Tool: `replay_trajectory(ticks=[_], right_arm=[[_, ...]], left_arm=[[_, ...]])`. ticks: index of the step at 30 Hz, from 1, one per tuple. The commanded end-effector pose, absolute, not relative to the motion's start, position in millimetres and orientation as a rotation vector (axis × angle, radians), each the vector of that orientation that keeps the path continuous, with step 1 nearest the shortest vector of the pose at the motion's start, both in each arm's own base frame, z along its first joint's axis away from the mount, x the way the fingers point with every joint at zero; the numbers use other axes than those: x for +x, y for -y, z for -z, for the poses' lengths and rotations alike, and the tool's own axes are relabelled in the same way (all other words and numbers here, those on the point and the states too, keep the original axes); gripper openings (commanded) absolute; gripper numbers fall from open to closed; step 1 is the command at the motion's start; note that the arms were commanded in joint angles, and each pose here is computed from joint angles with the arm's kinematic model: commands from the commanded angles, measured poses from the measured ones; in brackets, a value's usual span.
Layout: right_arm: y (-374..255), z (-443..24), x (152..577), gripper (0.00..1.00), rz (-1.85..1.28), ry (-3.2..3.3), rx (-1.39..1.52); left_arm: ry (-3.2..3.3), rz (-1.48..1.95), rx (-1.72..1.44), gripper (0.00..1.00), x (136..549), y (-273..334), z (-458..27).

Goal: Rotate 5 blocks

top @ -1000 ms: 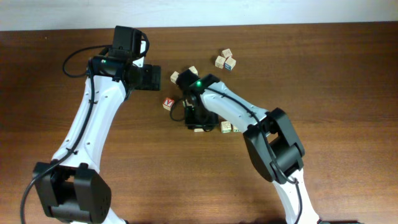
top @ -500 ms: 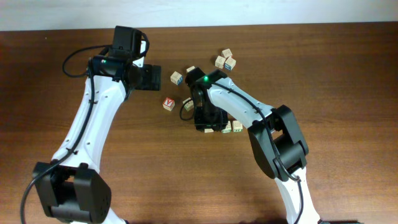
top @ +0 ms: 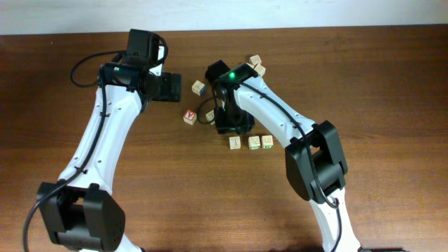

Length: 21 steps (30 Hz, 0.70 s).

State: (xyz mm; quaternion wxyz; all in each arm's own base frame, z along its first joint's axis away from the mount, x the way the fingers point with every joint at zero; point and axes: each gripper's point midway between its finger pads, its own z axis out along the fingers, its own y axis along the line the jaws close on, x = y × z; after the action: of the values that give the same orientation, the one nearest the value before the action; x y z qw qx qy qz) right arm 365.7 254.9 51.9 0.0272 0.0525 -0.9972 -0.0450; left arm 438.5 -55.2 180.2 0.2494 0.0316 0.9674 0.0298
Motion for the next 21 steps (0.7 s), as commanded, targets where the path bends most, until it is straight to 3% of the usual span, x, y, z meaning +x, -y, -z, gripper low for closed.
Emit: replay_trajectory(ticks=[1, 4, 9, 18, 21], right_arm=[[-266, -61, 391, 0.59, 0.221, 3.171, 0.149], [-282, -57, 411, 0.65, 0.317, 3.250, 0.072], [-296, -51, 431, 0.61, 0.404, 3.318, 0.068], [-305, -19, 426, 0.64, 0.386, 3.245, -0.311], [-304, -15, 428, 0.60, 0.368, 3.246, -0.372]], left_arm=[[-2.623, -0.092, 0.053, 0.99, 442, 52, -185], [-2.623, -0.092, 0.053, 0.99, 442, 52, -185], [-2.623, -0.092, 0.053, 0.99, 442, 52, -185], [-2.623, -0.093, 0.053, 0.99, 442, 52, -185], [-2.623, -0.092, 0.053, 0.99, 442, 52, -185]])
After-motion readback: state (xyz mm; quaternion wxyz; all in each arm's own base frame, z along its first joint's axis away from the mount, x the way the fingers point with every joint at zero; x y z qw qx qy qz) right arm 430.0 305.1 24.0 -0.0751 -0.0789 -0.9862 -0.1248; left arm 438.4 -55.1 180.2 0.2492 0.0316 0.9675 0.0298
